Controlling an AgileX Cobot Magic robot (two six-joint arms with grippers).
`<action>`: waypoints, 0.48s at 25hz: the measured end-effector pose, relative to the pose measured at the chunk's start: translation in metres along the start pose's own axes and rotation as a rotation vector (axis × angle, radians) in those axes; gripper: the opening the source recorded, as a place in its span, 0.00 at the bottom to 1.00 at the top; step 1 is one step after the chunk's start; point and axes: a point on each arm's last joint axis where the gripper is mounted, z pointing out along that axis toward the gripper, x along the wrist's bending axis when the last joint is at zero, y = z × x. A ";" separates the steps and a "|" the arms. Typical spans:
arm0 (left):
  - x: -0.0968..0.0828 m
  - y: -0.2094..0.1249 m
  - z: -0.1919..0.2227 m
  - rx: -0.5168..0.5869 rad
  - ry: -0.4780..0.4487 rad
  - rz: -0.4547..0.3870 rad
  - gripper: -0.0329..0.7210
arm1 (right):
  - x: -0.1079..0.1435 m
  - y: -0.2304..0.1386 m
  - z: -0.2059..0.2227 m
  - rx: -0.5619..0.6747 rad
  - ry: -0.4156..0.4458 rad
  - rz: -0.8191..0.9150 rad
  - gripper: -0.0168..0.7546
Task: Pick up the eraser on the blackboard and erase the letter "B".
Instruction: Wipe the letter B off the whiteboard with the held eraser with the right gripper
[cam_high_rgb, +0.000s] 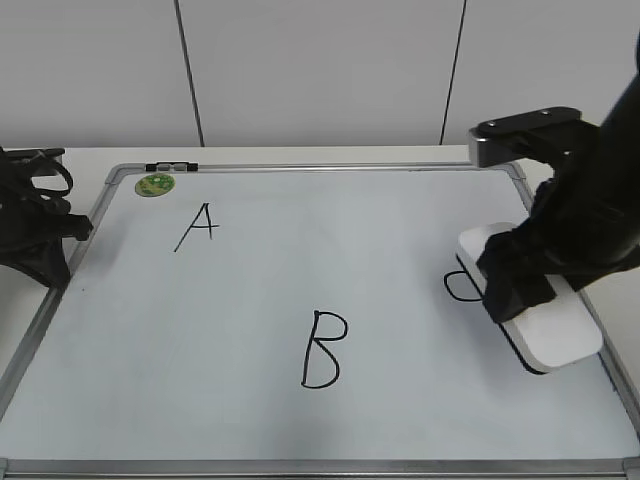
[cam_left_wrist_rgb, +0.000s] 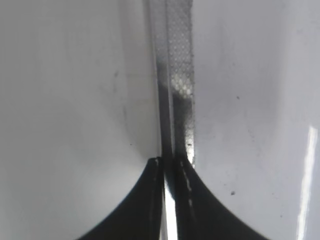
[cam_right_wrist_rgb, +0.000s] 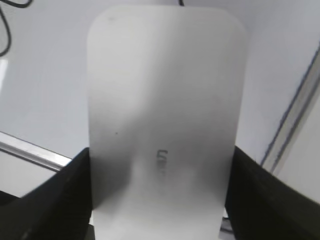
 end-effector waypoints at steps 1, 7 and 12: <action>0.000 0.000 0.000 0.000 -0.001 -0.001 0.06 | 0.005 0.004 0.000 0.004 0.003 -0.016 0.74; 0.000 0.000 0.000 -0.001 -0.005 -0.005 0.06 | 0.035 0.034 0.015 0.046 0.022 -0.108 0.74; -0.001 0.000 0.000 -0.001 -0.011 -0.010 0.06 | 0.049 0.058 0.038 0.087 0.034 -0.147 0.74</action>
